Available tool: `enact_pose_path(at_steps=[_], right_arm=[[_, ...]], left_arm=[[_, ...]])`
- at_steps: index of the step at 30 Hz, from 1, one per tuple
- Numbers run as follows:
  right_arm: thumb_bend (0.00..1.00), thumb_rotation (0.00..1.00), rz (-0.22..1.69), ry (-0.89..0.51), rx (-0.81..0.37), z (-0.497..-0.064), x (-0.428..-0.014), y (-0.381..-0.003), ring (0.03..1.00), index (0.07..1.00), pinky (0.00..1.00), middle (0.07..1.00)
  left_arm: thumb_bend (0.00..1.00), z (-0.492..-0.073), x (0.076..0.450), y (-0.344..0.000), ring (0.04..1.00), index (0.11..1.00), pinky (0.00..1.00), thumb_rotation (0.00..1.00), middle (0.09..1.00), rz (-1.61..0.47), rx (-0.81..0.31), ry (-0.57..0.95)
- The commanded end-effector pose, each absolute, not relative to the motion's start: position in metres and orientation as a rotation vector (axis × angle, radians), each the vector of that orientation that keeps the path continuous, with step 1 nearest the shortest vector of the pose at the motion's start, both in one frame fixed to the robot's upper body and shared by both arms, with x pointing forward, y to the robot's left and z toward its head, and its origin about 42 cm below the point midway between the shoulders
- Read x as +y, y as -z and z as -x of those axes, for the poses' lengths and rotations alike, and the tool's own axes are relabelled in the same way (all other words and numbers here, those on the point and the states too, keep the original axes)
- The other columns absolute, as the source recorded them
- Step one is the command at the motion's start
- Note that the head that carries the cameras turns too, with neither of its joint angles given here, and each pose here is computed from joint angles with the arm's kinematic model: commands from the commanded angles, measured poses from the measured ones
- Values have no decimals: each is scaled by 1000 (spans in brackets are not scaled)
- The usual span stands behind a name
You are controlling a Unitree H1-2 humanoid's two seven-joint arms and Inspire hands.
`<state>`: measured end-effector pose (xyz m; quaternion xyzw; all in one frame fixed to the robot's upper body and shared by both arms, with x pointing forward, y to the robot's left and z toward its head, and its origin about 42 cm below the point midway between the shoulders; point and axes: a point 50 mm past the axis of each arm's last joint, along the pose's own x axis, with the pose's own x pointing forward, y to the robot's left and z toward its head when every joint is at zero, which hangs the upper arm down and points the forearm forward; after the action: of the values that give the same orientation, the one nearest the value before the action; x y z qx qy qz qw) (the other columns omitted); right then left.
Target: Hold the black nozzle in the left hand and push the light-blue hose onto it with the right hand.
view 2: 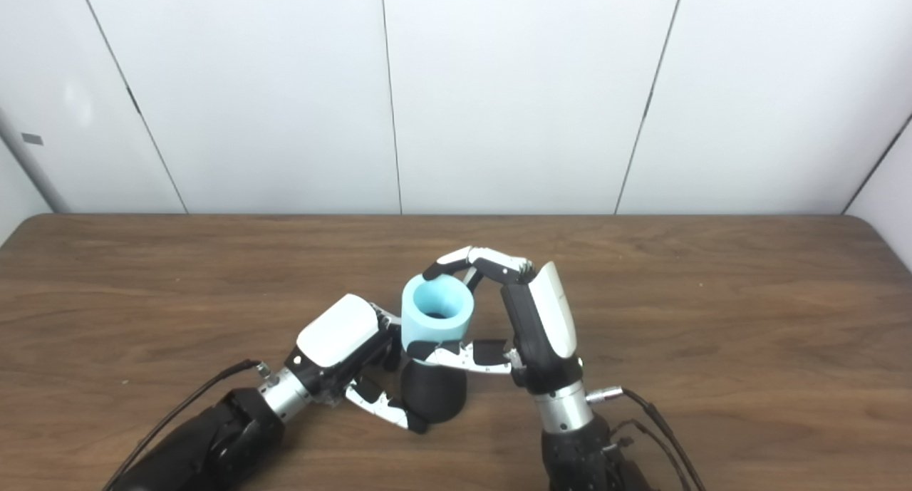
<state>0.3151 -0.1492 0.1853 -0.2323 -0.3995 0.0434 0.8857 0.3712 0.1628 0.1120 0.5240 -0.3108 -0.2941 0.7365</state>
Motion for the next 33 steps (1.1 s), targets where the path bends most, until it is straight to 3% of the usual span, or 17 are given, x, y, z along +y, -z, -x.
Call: enact_pose_path(at_steps=[1,33], right_arm=[[518,0,526,-110,-862,-316,-151,-192,412,516,331,473],[518,0,641,-130,-786,-311,-152,-208,409,509,328,474]], left_arm=[[526,-325,151,-56,172,480,121,0,471,-1112,-554,779],[525,-323,152,-57,173,480,123,0,471,-1108,-552,787]])
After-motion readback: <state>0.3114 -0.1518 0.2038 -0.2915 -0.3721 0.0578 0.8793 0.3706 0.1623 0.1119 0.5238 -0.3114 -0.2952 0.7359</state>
